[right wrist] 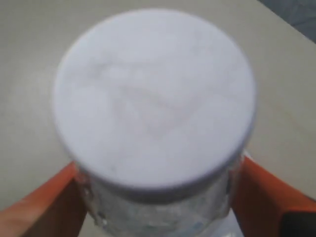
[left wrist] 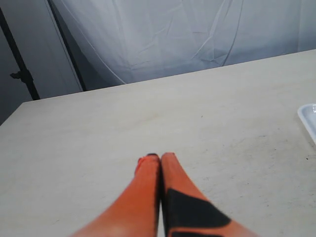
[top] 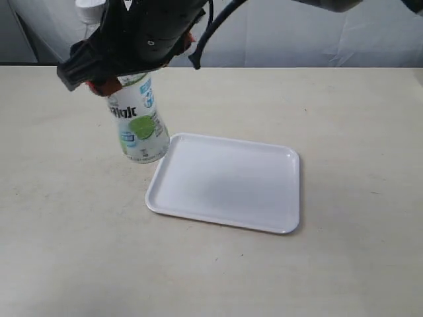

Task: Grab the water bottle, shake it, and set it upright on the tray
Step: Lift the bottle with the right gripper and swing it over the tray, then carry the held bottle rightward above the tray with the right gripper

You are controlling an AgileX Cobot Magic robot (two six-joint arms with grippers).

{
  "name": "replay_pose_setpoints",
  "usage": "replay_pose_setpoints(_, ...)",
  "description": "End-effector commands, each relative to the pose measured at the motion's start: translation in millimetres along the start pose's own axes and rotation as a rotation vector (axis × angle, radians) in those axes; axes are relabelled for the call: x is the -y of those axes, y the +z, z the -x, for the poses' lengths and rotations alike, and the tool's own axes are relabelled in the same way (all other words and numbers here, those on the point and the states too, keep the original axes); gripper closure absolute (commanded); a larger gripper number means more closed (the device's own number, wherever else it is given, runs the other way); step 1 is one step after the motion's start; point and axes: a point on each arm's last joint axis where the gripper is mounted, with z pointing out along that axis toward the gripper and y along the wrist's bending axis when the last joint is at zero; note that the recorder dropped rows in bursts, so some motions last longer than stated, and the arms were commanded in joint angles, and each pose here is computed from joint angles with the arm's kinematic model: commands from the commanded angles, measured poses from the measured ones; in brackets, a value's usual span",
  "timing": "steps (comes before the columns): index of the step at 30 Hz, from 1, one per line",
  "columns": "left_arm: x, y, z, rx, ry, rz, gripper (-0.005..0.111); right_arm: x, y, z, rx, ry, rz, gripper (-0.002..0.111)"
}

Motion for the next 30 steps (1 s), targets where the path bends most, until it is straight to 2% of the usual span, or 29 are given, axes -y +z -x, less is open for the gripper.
replay_pose_setpoints(1, 0.0, 0, 0, 0.014, -0.001, 0.001, 0.106, 16, -7, 4, 0.033, 0.026, -0.073, 0.109)
replay_pose_setpoints(4, 0.0, 0, 0, 0.014, -0.001, 0.001, 0.106, -8, -13, 3, 0.031, -0.154, 0.200, 0.109)
replay_pose_setpoints(5, 0.0, 0, 0, 0.014, -0.001, 0.001, 0.106, -6, -12, 4, 0.038, -0.166, 0.182, 0.109)
replay_pose_setpoints(6, 0.0, 0, 0, 0.014, -0.001, 0.001, 0.106, 4, -11, 5, 0.041, -0.151, 0.091, 0.109)
replay_pose_setpoints(9, 0.0, 0, 0, 0.014, 0.000, 0.001, 0.106, 41, -6, 3, 0.025, 0.073, -0.256, 0.109)
replay_pose_setpoints(10, 0.0, 0, 0, 0.014, 0.000, 0.001, 0.106, 45, -6, 0, 0.006, 0.111, -0.303, 0.109)
replay_pose_setpoints(11, 0.0, 0, 0, 0.014, 0.000, 0.001, 0.106, 43, -5, -1, -0.010, 0.098, -0.280, 0.109)
replay_pose_setpoints(14, 0.0, 0, 0, 0.014, 0.000, 0.001, 0.106, 12, -4, -2, -0.033, -0.123, 0.066, 0.109)
replay_pose_setpoints(15, 0.0, 0, 0, 0.014, 0.000, 0.001, 0.106, 5, -4, -2, -0.022, -0.141, 0.140, 0.109)
replay_pose_setpoints(16, 0.0, 0, 0, 0.014, 0.000, 0.001, 0.106, 6, -4, 0, -0.003, -0.126, 0.144, 0.109)
replay_pose_setpoints(17, 0.0, 0, 0, 0.014, -0.002, 0.001, 0.106, 13, -4, 2, 0.011, -0.079, 0.082, 0.109)
replay_pose_setpoints(20, 0.0, 0, 0, 0.014, -0.002, 0.001, 0.106, 40, -1, 1, 0.011, 0.124, -0.217, 0.109)
replay_pose_setpoints(21, 0.0, 0, 0, 0.014, -0.002, 0.001, 0.106, 42, -2, -1, -0.002, 0.123, -0.237, 0.109)
replay_pose_setpoints(24, 0.0, 0, 0, 0.014, -0.002, 0.001, 0.106, 29, -11, -1, -0.025, -0.030, -0.098, 0.109)
replay_pose_setpoints(25, 0.0, 0, 0, 0.014, -0.002, 0.001, 0.106, 28, -17, 1, -0.010, -0.029, -0.075, 0.109)
replay_pose_setpoints(30, 0.0, 0, 0, 0.014, 0.000, 0.001, 0.106, 37, -45, 6, 0.071, 0.046, -0.158, 0.109)
